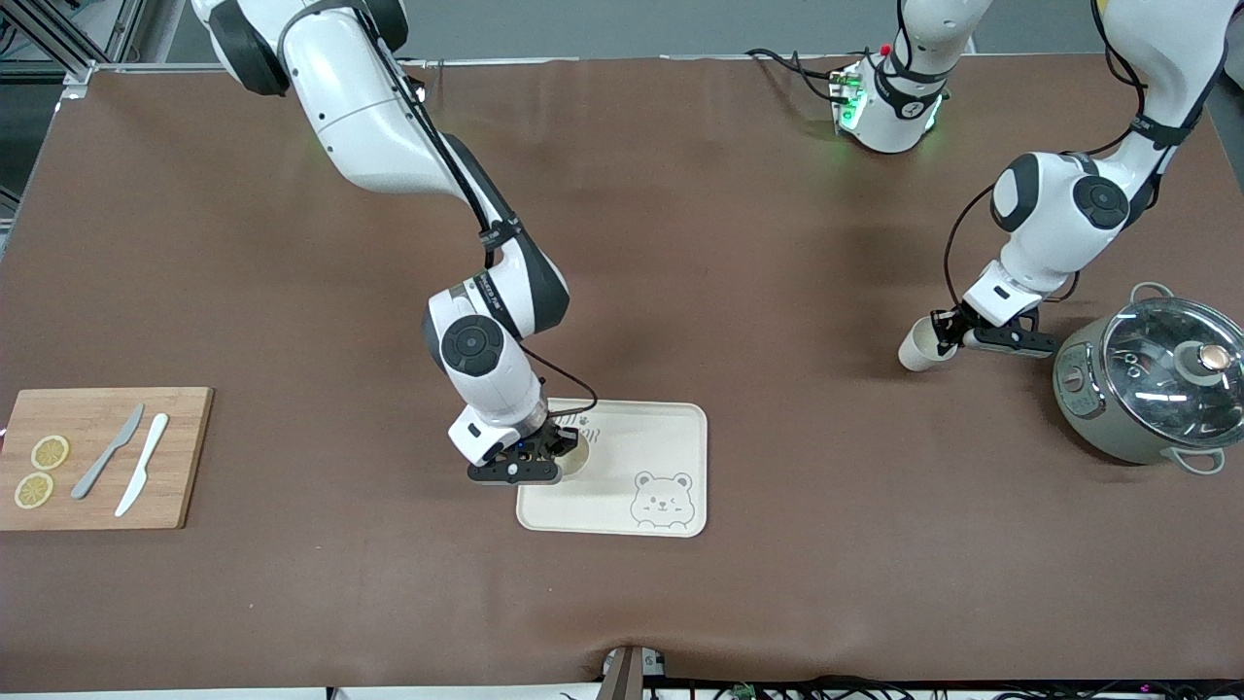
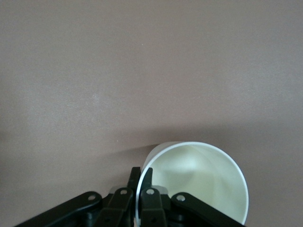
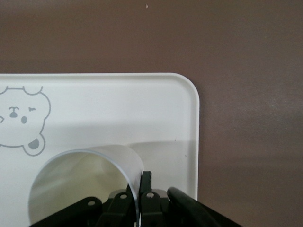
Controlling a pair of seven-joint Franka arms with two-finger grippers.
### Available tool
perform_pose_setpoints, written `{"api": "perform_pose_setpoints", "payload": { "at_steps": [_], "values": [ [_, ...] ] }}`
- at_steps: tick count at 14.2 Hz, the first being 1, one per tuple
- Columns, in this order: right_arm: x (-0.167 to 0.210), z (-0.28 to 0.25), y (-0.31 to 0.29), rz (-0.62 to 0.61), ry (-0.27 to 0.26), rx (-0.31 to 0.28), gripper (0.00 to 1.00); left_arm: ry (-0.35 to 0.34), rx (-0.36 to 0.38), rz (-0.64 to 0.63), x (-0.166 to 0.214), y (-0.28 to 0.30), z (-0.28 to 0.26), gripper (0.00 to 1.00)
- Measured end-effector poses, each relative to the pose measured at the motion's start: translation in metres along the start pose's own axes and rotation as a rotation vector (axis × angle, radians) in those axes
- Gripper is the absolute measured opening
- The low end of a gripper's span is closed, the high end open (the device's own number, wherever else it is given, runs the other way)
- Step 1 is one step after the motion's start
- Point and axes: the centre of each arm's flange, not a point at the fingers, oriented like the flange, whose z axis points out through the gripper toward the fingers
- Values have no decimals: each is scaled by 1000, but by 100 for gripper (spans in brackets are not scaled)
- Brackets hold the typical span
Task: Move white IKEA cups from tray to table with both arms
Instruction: 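Lower the left cup beside the pot while the right gripper lifts its cup, then lower the cup in the right gripper onto the table beside the cutting board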
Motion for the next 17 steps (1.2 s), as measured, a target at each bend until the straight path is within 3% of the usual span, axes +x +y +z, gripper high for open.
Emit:
{"api": "perform_pose_setpoints", "payload": {
  "at_steps": [4, 8, 12, 17],
  "values": [
    [17, -74, 19, 11, -66, -27, 4, -2, -1, 1, -1, 1, 1, 4],
    [40, -140, 110, -78, -127, -40, 4, -4, -2, 1, -2, 1, 1, 4],
    [37, -149, 207, -159, -177, -38, 4, -7, -7, 0, -2, 1, 3, 4],
    [32, -135, 273, -236, -210, -33, 4, -9, -20, 3, -2, 2, 7, 4]
  ]
}}
